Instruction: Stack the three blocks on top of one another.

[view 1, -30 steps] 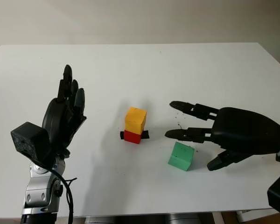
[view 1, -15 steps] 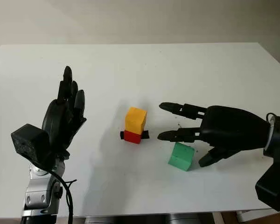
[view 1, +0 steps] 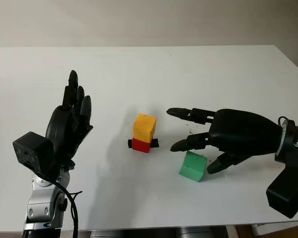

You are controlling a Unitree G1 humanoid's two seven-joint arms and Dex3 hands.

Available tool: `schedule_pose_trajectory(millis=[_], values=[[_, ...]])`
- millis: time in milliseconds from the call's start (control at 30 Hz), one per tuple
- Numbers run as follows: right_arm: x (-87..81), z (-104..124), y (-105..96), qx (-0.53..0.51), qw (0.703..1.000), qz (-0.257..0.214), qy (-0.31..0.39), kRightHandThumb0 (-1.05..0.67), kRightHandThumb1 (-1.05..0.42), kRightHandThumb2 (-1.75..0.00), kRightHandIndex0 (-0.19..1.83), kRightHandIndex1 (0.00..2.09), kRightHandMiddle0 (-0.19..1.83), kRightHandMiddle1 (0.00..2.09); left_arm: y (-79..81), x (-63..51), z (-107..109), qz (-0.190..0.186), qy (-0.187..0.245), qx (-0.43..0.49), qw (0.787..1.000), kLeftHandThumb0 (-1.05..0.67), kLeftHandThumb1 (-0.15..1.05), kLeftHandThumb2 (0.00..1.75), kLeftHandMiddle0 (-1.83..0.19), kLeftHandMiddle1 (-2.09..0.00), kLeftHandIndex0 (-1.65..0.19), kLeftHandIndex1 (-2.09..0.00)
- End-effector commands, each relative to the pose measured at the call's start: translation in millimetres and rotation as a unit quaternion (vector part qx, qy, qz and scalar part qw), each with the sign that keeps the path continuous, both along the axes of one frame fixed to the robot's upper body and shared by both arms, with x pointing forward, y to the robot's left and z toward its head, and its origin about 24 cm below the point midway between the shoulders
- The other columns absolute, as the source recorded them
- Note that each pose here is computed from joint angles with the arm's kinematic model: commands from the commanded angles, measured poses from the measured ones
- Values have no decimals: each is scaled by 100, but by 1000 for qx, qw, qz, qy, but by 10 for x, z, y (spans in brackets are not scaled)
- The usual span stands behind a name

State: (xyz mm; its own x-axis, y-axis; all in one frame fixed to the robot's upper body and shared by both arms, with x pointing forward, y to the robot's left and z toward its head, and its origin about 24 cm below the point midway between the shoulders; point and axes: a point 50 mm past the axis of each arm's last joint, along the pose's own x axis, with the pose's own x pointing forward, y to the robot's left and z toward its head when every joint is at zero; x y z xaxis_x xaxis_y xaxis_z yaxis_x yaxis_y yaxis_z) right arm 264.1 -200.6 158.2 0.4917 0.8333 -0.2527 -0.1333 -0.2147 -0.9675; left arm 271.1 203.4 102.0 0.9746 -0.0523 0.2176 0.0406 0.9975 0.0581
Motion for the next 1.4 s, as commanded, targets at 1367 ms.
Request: schedule_pose_trajectory(millis=[1367], values=[[25, -22, 78, -11, 999, 7, 31, -50, -77, -6, -4, 8, 45, 31, -27, -1, 25, -1, -9, 11, 1000, -78, 105, 60, 19, -2, 19, 0]])
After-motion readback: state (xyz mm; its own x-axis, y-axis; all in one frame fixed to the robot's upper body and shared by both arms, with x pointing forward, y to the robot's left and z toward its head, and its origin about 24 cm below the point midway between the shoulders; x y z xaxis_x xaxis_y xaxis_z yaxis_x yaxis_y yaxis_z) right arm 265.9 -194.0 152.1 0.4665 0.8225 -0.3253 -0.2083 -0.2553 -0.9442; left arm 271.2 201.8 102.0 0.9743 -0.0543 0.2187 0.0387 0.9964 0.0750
